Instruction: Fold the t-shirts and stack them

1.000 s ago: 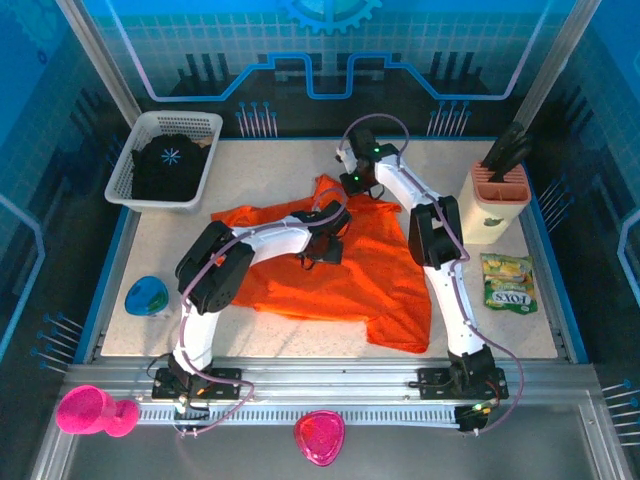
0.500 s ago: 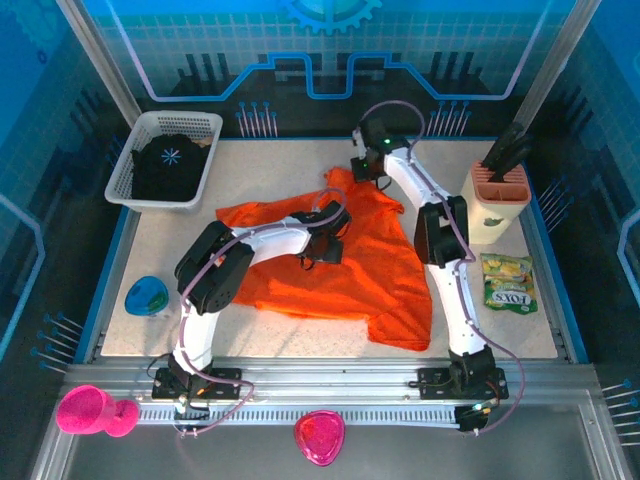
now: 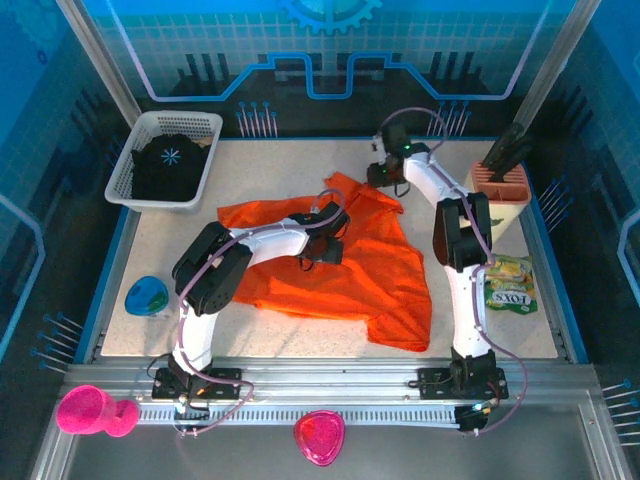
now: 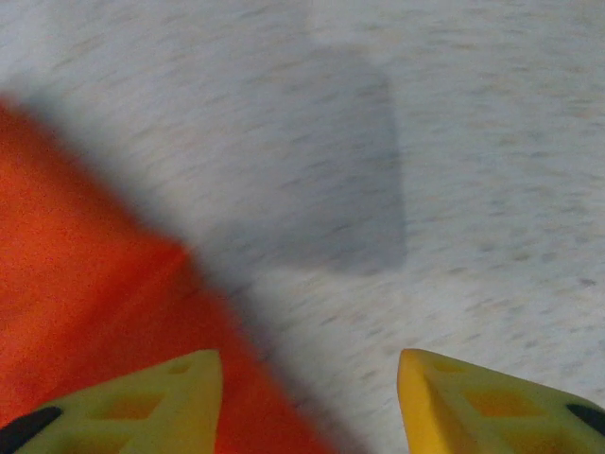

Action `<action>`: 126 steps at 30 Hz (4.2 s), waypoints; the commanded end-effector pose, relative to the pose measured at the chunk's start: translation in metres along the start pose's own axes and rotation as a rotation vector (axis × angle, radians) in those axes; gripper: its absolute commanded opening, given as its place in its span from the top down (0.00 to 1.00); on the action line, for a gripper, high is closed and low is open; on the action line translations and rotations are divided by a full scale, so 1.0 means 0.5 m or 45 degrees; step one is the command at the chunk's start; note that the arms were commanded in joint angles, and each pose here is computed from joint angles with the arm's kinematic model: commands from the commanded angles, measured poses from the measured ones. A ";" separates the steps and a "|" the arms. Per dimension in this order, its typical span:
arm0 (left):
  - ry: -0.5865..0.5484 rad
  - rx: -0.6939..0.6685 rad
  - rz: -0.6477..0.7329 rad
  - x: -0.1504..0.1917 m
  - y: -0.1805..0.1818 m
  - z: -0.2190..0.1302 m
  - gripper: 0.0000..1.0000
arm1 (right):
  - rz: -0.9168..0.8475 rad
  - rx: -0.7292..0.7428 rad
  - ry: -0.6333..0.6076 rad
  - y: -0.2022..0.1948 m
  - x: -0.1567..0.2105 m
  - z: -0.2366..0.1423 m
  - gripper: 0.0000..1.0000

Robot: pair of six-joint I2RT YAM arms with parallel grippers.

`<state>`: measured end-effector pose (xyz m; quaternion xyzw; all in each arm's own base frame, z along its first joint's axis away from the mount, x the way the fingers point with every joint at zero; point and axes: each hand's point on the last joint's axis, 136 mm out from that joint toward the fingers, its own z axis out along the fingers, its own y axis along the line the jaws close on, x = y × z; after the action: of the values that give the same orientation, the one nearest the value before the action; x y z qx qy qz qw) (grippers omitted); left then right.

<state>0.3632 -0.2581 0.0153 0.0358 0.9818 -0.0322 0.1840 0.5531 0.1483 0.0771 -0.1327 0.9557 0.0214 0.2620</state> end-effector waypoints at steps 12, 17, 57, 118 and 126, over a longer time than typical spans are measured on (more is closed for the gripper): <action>0.001 -0.026 -0.164 -0.090 0.123 -0.135 0.06 | -0.609 -0.114 -0.153 0.198 -0.049 -0.032 0.45; 0.024 -0.018 -0.262 -0.095 0.165 -0.108 0.12 | -0.624 -0.135 -0.085 0.226 -0.040 0.032 0.51; 0.142 -0.098 -0.504 -0.029 0.246 0.068 0.87 | -0.347 0.014 -0.079 0.229 -0.067 0.099 0.64; 0.189 -0.044 -0.410 -0.057 0.218 0.088 0.88 | -0.254 0.460 -0.679 -0.097 -0.313 0.115 1.00; 0.213 -0.057 -0.385 -0.052 0.215 0.108 0.88 | -0.348 0.501 -0.775 -0.084 -0.335 0.117 0.85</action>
<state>0.4559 -0.1660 0.0149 -0.1313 0.9708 -0.0734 0.1871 0.7229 0.1625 0.1065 -0.1953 0.8155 -0.1286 0.5294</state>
